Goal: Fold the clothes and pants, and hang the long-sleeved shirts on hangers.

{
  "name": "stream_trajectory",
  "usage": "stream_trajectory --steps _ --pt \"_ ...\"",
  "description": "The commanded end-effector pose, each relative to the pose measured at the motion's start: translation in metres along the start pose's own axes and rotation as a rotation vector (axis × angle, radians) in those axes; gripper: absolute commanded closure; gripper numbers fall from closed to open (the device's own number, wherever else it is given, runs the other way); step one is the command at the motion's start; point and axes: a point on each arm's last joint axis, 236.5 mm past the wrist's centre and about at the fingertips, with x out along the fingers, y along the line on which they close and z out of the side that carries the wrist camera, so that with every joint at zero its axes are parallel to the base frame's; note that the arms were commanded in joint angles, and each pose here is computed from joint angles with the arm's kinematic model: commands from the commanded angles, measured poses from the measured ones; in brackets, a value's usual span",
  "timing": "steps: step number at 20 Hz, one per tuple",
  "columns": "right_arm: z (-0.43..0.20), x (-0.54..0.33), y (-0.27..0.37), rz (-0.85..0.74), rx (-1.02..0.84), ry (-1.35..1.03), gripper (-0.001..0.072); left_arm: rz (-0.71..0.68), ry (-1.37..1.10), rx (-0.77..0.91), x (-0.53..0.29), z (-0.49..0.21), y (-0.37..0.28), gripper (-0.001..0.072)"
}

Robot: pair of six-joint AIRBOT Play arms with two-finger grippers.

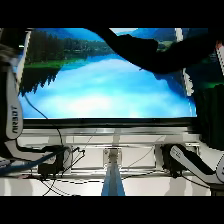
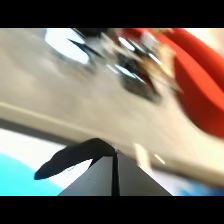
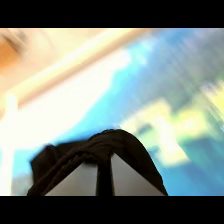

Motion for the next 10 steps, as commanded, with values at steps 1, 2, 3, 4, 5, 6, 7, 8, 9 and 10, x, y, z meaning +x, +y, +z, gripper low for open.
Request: stream_trajectory --steps 1,2,3,4,5,6,7,8,9,10 --pt "0.058 0.028 0.034 0.075 0.035 -0.179 0.0687 0.259 0.061 -0.002 -0.055 0.045 0.117 0.0703" --pt "0.063 0.027 0.029 0.067 0.042 -0.179 0.0687 0.343 0.134 0.001 -0.076 0.041 0.151 0.0702" --pt "0.057 0.025 0.019 0.048 0.032 -0.142 0.0687 0.410 0.206 0.034 -0.095 0.036 0.180 0.0702" --pt "0.038 0.025 0.007 0.021 0.004 -0.051 0.0687 0.463 0.289 0.085 -0.114 0.028 0.205 0.0702" --pt "0.005 0.024 -0.011 -0.025 -0.036 0.092 0.0687 0.508 0.387 0.102 -0.131 0.014 0.226 0.0703" --pt "-0.036 0.020 -0.030 -0.076 -0.059 0.247 0.0687 0.540 0.467 0.073 -0.144 -0.006 0.241 0.0704" --pt "-0.074 0.015 -0.048 -0.125 -0.062 0.378 0.0688 0.554 0.543 0.051 -0.151 -0.029 0.249 0.0704" --pt "-0.113 0.011 -0.063 -0.161 -0.037 0.487 0.0687 0.556 0.609 0.050 -0.155 -0.051 0.254 0.0705" --pt "-0.145 0.007 -0.073 -0.182 0.017 0.556 0.0687 0.552 0.690 0.044 -0.159 -0.081 0.256 0.0704" --pt "-0.177 0.000 -0.082 -0.212 0.085 0.606 0.0687 0.544 0.766 0.038 -0.164 -0.113 0.256 0.0704"
